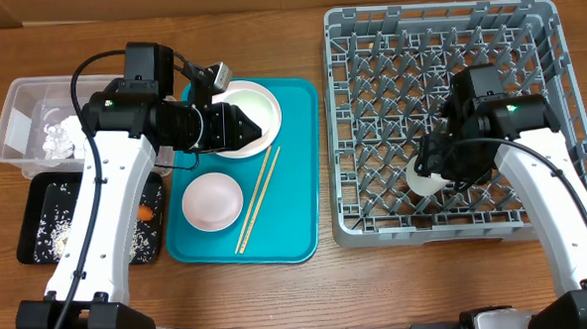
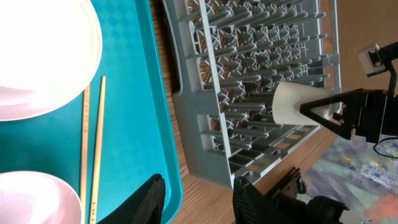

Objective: Sort waste into correct bins and load items into the dishwasher
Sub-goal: 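Lower the cup upside down into the dish rack with the right gripper, then reach the left gripper to the white bowl on the teal tray and grasp its rim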

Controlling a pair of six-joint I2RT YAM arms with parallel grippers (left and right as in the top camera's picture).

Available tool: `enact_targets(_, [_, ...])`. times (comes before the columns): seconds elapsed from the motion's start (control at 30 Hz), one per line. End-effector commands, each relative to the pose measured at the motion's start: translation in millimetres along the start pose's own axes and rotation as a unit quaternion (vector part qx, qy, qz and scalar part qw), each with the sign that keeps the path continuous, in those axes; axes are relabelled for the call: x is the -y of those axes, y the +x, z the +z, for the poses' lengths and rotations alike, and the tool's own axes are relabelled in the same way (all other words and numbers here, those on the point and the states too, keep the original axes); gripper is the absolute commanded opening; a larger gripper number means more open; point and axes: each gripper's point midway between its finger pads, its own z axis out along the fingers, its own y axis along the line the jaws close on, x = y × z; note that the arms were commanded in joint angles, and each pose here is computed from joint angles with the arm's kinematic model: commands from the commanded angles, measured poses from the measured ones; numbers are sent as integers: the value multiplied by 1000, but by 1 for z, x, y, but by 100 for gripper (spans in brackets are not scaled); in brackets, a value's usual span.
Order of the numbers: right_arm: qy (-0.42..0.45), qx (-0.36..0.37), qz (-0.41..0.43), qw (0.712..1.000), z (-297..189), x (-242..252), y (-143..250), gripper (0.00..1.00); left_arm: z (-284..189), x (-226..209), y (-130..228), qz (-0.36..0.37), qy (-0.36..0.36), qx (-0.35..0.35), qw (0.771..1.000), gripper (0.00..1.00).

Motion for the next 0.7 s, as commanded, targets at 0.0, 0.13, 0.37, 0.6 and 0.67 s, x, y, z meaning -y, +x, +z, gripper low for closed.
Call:
enact_targets(0.0, [-4,11,-3,1000,-7,-4,-5,47,-6,6,-3,6,0,9,1000,39])
enact_targets(0.13, [-4,11,-3,1000,-7,-4,-5,64,-6,6,-3,6,0,9,1000,40])
enact_targets(0.37, [-4,11,-3,1000,-7,-4,-5,100,-6,4,-3,6,-4,10,1000,43])
enact_targets(0.6, [-6,13,-3,1000,-7,-5,-6,100,-6,-4,-3,4,-29,11,1000,45])
enact_targets(0.67, [-15,14,-4,1000,-7,-8,-6,100,-7,-10,-4,5,-45,14,999,45])
